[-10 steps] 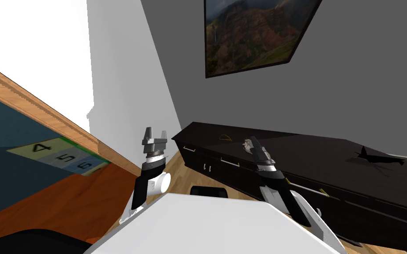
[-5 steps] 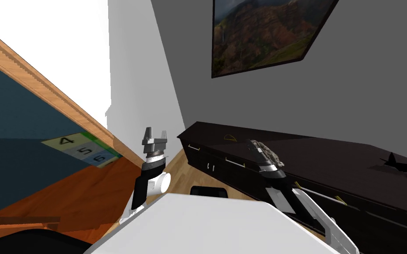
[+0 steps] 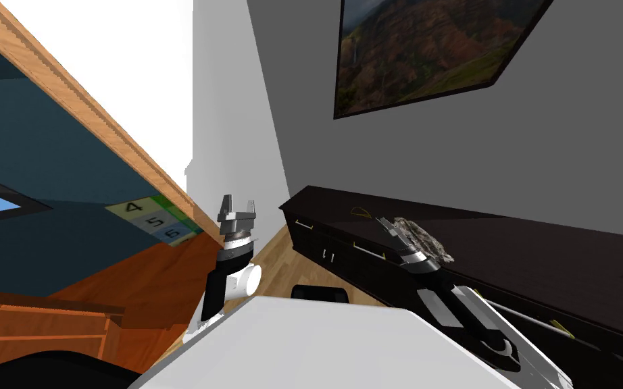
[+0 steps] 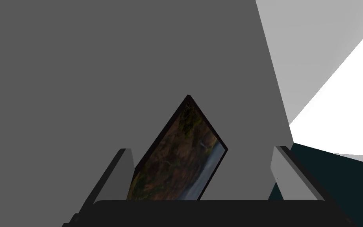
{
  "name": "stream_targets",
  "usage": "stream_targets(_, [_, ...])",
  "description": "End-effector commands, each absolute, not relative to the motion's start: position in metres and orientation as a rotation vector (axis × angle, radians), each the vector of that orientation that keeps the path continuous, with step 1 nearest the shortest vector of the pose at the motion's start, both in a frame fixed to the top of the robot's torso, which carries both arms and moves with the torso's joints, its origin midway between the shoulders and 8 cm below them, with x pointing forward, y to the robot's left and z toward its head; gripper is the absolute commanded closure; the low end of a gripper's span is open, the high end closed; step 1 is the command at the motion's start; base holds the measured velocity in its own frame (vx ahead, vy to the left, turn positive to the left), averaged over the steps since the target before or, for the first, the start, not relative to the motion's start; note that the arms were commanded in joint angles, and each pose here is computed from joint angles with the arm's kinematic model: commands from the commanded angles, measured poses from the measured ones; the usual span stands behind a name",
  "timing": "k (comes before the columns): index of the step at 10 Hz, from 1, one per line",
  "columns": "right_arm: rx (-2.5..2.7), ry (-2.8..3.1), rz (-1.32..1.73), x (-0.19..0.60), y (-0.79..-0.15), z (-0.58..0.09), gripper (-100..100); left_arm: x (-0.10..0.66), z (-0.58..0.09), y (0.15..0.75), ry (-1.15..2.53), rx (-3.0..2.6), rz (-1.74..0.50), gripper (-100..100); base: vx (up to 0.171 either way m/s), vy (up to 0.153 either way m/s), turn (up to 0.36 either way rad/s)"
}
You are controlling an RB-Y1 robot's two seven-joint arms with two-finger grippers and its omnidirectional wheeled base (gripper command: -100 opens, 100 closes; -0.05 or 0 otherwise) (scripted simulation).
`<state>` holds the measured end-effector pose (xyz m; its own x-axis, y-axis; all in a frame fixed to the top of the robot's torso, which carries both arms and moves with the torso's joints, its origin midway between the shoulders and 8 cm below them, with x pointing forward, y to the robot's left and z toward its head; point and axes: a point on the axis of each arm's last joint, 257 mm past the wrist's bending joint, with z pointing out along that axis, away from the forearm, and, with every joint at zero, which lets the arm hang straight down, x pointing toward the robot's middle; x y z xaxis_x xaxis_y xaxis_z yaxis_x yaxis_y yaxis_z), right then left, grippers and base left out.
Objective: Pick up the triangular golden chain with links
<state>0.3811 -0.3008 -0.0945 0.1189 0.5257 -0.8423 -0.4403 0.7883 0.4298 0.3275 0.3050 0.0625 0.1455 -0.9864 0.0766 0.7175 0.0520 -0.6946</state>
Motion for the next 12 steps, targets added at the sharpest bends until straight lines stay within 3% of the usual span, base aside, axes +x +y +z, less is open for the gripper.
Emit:
stream_targets(1, [0.039,1.292,0.677,0.382,-0.303,-0.099,-100,0.328,0.062,0.305,0.488,-0.687,-1.377,0,-0.007,0.049,0.057])
stream_targets(12, [-0.468,1.558,0.247,0.396,-0.363,-0.169,-100,0.327,0.062,0.305,0.489,-0.687,-1.377,0,0.001,0.056,0.107])
